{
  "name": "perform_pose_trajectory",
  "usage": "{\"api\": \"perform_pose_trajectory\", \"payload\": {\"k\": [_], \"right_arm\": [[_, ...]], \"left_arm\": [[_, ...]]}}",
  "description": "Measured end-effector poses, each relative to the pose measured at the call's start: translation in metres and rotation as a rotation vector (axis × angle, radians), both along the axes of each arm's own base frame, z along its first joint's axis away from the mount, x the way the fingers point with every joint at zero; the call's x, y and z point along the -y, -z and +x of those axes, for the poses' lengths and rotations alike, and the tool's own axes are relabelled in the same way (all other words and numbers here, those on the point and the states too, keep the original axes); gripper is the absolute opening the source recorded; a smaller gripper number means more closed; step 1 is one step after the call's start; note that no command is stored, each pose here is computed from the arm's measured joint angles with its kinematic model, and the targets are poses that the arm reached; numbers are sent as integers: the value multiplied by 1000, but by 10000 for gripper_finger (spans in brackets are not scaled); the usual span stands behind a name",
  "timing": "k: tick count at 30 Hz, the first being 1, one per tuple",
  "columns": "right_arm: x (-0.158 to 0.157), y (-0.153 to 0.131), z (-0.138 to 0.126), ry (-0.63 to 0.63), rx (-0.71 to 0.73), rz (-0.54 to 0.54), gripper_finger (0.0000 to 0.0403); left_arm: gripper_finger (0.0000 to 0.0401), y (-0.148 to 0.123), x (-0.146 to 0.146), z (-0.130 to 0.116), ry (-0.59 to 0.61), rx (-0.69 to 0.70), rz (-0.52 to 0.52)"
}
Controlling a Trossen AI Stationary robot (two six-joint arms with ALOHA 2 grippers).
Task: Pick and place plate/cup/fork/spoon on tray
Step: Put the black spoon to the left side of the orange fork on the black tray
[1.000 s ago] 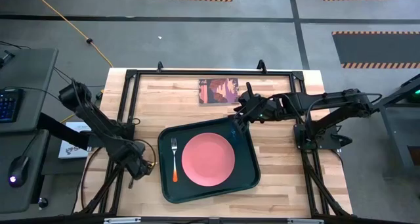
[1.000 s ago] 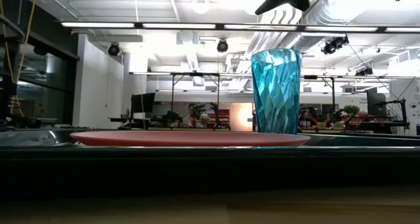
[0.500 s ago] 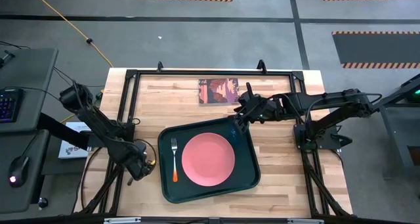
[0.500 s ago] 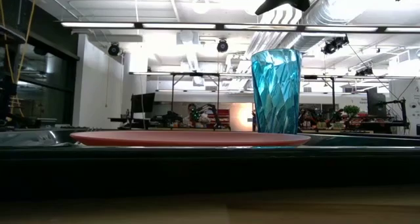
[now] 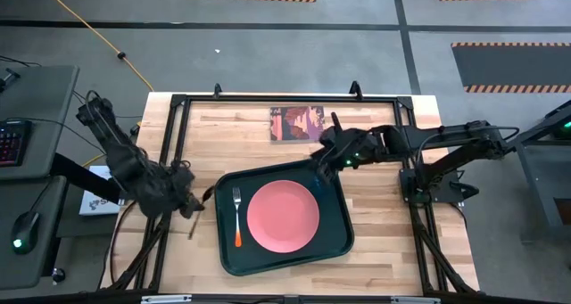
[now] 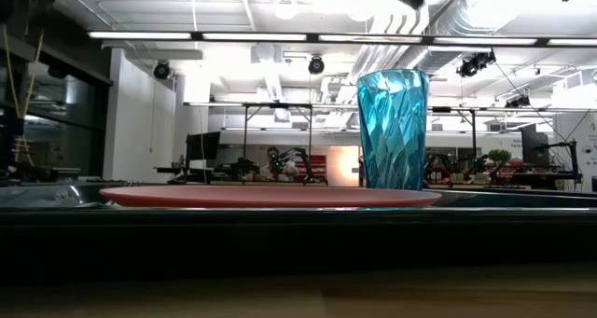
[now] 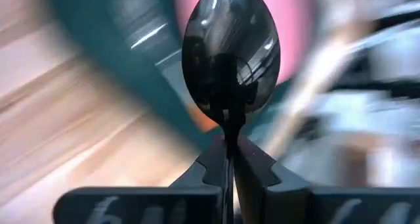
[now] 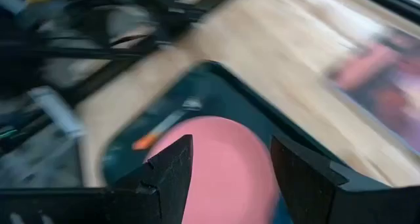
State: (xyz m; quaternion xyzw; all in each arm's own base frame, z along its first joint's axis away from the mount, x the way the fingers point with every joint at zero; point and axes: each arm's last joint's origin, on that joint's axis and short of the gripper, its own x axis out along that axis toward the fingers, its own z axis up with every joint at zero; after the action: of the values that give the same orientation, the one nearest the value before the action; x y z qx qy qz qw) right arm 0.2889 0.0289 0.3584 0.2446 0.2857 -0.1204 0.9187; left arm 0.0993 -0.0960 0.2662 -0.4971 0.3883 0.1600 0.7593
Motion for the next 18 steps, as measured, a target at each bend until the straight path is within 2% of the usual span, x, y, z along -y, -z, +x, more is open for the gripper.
{"api": "perform_pose_trajectory", "payload": {"k": [4, 9, 13, 18], "right_arm": [[-7, -12, 14, -199, 176, 27, 197], [-13, -11, 33, -365, 296, -19, 197], [-14, -6, 45, -387, 321, -36, 197], [-13, -9, 51, -355, 392, -79, 197]], "left_arm": [[4, -29, -6, 13, -24, 344, -25], [4, -50, -13, 45, 40, 556, -47], [4, -56, -23, 76, 153, 670, -61], [4, -56, -36, 114, 288, 803, -93]]}}
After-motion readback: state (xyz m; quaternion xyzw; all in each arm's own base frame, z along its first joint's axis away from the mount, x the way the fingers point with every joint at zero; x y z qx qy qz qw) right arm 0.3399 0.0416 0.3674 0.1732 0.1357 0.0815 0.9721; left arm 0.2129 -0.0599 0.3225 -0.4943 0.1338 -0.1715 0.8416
